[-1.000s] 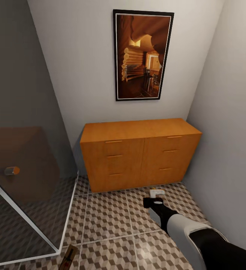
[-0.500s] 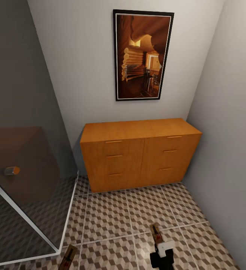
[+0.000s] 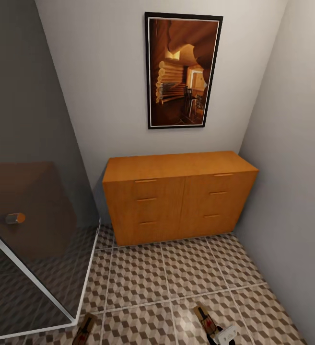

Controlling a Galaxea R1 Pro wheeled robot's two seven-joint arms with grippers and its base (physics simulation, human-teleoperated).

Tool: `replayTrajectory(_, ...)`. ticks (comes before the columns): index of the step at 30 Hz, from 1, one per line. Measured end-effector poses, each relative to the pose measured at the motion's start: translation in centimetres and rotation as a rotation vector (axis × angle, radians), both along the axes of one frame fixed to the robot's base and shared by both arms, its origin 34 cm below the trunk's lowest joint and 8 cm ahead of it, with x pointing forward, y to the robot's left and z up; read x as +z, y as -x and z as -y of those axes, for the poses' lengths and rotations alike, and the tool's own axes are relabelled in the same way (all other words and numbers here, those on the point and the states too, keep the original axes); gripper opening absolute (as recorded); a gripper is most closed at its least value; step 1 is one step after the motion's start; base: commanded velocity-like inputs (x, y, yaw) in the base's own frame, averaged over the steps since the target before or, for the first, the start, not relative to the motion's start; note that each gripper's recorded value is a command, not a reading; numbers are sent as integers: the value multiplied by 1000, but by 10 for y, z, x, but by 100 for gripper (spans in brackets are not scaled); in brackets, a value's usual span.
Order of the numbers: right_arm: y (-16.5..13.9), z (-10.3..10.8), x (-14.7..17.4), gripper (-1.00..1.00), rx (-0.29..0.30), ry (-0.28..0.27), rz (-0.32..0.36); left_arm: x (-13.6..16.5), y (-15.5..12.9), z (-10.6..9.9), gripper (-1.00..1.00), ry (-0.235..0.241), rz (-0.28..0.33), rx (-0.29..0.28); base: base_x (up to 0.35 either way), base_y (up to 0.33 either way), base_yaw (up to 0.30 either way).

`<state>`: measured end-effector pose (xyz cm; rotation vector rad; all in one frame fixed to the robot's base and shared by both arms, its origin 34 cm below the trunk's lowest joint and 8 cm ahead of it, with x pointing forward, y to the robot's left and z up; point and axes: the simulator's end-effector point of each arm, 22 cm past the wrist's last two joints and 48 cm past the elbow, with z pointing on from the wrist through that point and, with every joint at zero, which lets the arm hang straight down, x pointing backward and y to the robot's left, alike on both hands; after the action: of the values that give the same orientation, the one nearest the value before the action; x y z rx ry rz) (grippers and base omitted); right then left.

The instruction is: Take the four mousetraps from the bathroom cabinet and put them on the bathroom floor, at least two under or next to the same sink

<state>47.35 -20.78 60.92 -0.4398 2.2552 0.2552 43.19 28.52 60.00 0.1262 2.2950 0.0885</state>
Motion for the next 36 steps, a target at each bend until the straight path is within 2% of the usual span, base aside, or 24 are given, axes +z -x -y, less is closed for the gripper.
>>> replayTrajectory(5,1,10,-1,-100,3,7,-5,2,-1,-16,-100,-40,9,53,0,0,0)
replayTrajectory(10,0,8,0,-100,-1,3,-4,6,-1,-35,-100,-97,21,115,0,0,0)
replayTrajectory(36,0,9,-1,-100,-3,5,-6,6,-1,-33,-100,-102,24,122,0,0,0)
